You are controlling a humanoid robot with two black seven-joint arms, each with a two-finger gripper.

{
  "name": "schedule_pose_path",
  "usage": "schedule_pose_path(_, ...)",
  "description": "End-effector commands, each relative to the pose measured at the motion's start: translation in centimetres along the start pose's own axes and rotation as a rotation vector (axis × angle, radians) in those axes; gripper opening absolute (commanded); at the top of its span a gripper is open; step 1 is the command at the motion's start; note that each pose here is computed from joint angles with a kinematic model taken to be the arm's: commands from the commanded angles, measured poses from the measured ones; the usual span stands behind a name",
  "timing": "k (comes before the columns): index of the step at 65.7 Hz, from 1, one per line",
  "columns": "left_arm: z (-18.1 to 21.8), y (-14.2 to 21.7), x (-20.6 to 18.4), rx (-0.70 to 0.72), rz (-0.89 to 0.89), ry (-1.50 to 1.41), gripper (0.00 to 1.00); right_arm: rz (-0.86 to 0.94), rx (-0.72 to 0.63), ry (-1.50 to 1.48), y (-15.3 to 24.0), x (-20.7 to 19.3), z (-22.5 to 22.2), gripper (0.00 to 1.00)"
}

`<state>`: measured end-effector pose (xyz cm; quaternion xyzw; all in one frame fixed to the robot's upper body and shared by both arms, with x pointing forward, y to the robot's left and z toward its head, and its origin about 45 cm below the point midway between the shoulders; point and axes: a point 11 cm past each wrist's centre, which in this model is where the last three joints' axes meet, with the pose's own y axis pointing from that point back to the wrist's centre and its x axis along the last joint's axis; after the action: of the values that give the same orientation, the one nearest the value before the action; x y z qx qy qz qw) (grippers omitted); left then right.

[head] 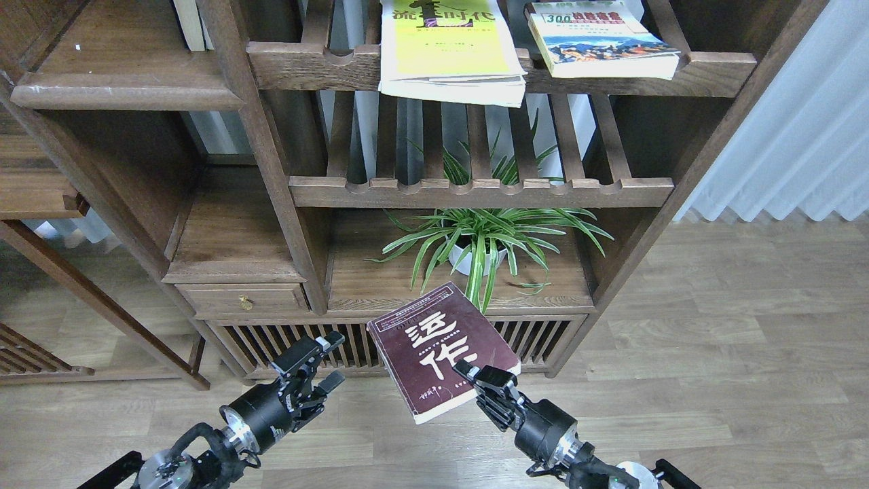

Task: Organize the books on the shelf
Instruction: 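Lower the book and bring the left gripper up to its edge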

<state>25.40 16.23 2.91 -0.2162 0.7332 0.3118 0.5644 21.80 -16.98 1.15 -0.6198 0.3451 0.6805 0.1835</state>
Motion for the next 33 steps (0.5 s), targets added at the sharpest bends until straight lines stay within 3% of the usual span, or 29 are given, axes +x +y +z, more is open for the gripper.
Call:
schedule_pose_path(1, -0.5, -0.9, -0.5, 0.010, -0.017, 0.004, 1.00, -0.015, -0.002, 0.020, -0.6, -0.7, -0.6, 0.05)
schedule_pose_path(33, -0.4, -1.3, -0.6, 0.001, -0.020, 0.008, 1.00, -0.118, -0.012, 0.055, -2.7, -4.4, -1.4, 0.05)
